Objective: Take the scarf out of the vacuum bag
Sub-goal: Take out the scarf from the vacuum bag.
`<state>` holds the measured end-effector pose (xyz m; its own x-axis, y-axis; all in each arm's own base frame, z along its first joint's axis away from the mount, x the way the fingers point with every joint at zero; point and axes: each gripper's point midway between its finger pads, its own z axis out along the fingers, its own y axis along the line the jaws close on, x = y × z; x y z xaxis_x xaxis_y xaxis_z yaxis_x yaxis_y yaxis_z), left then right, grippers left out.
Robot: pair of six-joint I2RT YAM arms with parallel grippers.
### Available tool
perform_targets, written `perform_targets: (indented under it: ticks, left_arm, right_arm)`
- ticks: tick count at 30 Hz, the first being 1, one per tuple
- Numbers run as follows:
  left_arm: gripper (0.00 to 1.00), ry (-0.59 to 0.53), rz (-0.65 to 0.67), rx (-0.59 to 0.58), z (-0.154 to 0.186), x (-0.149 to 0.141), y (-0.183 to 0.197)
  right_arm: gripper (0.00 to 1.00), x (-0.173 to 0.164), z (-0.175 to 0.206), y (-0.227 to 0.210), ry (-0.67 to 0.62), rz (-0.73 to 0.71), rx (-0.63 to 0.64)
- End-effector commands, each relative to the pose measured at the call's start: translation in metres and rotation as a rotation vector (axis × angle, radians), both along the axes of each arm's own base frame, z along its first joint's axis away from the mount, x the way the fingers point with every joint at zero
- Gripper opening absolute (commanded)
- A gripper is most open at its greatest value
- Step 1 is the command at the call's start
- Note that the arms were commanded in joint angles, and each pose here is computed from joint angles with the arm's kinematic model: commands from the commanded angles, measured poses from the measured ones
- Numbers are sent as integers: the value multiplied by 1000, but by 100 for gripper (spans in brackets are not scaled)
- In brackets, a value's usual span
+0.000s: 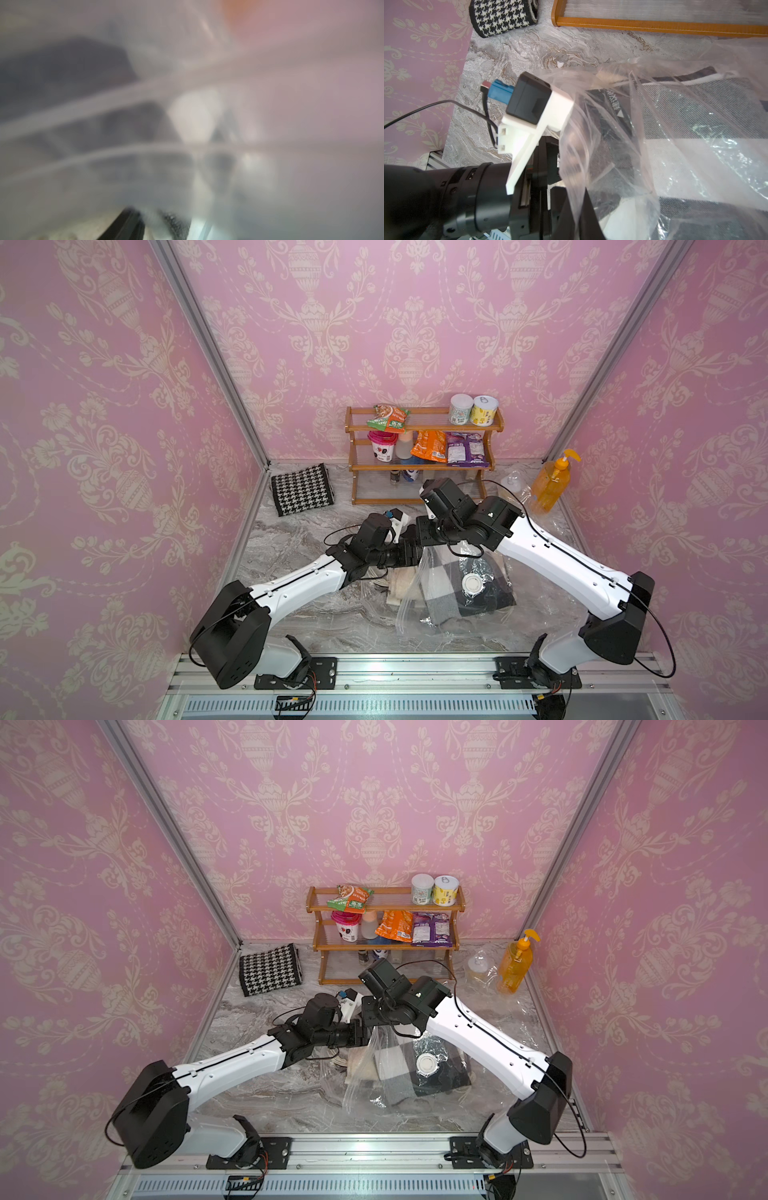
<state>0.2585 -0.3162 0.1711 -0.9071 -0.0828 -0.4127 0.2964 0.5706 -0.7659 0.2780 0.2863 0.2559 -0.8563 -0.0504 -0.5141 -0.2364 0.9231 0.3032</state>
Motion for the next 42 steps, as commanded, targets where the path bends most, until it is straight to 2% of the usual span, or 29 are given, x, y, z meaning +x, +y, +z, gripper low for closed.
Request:
perform_targets:
  ticks: [1, 9, 15, 20, 27, 29, 32, 34, 36, 42]
  left_arm:
    - [70, -77, 7, -3, 22, 1, 5]
    - [70, -44, 23, 9, 3, 4, 4]
    - [69, -59, 38, 37, -5, 12, 4]
    - [69, -30, 53, 68, -28, 19, 3]
    - [65, -1, 62, 44, -44, 27, 1]
    - [59, -3, 58, 22, -38, 28, -1]
    - [28, -21, 57, 5, -27, 28, -2]
    - [13, -39, 60, -2, -17, 28, 0]
    - [2, -58, 59, -3, -7, 26, 2]
    - [0, -91, 62, 23, 8, 20, 12]
  right_arm:
    - [8, 5, 2, -4, -22, -19, 5]
    - [8, 5, -1, -11, -15, -32, 4]
    - [8, 3, -5, -15, -2, -29, 3]
    - [8, 1, -2, -17, 1, -22, -6]
    - [8, 0, 7, -20, -9, -29, 1]
    - [8, -1, 4, -20, 0, -30, -5]
    - [8, 0, 3, -19, 3, -34, -4]
    - [8, 1, 4, -19, 2, -34, -3]
    - [8, 0, 4, -19, 2, -33, -4]
    - [8, 4, 5, -20, -10, -45, -7]
